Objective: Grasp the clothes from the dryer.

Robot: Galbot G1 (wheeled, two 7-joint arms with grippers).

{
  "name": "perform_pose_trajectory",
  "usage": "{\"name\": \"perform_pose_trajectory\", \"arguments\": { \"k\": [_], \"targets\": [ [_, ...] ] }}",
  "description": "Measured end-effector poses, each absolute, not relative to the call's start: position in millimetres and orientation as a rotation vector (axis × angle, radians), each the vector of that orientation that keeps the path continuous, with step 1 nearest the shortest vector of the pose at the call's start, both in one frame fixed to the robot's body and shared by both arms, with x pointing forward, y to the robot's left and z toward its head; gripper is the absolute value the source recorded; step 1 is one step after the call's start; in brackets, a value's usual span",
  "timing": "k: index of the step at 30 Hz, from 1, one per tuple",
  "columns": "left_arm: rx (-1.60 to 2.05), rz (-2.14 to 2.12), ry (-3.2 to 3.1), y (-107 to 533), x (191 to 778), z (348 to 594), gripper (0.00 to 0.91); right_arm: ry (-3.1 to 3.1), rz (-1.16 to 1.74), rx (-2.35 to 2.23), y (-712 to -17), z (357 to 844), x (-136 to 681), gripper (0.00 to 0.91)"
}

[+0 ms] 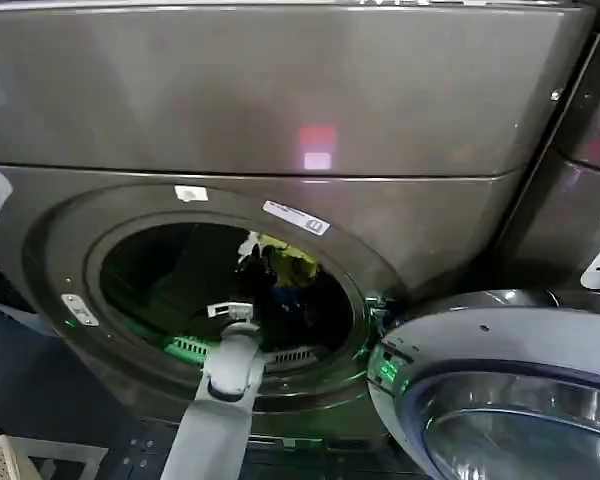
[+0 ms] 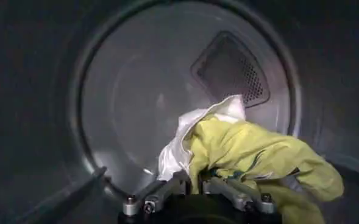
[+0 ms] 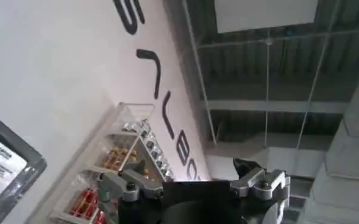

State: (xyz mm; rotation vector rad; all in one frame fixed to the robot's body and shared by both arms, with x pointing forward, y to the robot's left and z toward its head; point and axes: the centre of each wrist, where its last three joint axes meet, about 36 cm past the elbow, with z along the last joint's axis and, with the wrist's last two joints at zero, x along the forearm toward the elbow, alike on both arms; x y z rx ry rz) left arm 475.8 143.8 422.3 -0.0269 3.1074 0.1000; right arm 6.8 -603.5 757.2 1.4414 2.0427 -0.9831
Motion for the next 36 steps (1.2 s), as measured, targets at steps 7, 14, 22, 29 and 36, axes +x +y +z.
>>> {"name": "perform_pose_trajectory", "arguments": {
  "k": [7,14,22,29,36],
  "targets": [
    [-0.046,0.079,3.115,146,470,421,0.0,2.046,-0.983,1.45,-602,758,6,0.907],
    [-0.056,0.072,3.116,148,467,421,0.0,2.048,-0.989,1.452,-600,759,6,0.907],
    [-0.058,0.063,3.121,151,461,419,0.0,2.055,-0.998,1.456,-600,760,1,0.907],
    [-0.057,0.061,3.12,153,459,420,0.0,2.063,-0.997,1.453,-600,761,1,0.907],
    [-0.051,0.061,3.12,155,460,422,0.0,2.058,-0.997,1.463,-599,762,-3,0.907]
  ]
}}
